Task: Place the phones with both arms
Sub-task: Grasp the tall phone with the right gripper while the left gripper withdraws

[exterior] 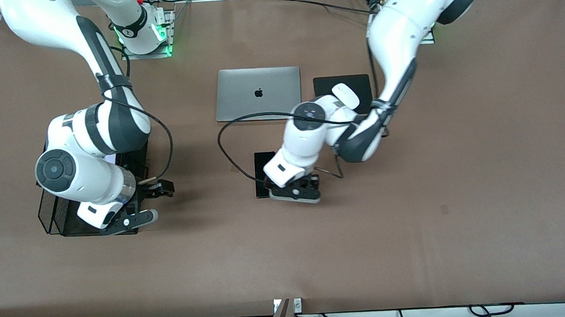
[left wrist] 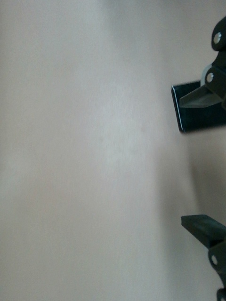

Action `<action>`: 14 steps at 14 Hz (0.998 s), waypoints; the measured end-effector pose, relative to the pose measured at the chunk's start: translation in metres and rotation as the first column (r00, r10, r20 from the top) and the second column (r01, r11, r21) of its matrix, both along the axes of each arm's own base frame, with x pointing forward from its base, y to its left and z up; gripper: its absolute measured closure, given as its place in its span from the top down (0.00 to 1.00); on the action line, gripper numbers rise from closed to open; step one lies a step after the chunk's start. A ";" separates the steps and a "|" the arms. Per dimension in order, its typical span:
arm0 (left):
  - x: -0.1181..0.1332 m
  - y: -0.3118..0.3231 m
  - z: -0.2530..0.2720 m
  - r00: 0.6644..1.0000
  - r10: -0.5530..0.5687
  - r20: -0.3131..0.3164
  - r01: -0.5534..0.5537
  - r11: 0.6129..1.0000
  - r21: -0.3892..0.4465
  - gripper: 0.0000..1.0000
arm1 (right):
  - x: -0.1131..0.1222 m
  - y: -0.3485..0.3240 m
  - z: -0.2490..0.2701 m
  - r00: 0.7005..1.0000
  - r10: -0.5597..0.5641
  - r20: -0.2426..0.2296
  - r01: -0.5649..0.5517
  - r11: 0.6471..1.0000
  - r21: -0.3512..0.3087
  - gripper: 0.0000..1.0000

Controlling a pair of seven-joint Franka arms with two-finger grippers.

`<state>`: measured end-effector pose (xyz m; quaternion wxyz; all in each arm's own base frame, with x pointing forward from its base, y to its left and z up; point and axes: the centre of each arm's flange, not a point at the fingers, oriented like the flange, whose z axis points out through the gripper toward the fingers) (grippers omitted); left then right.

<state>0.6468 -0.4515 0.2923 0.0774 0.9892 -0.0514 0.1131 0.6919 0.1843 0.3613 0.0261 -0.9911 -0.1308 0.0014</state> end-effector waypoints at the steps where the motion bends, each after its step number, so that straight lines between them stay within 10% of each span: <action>1: 0.008 0.017 0.013 1.000 -0.010 -0.021 0.010 1.000 0.008 1.00 | -0.001 0.011 -0.002 1.000 0.013 0.014 -0.013 1.000 0.003 1.00; 14: 0.032 0.179 0.151 0.975 0.098 -0.202 -0.074 0.989 0.126 1.00 | -0.056 0.211 -0.091 0.983 -0.108 0.148 0.094 0.991 0.098 1.00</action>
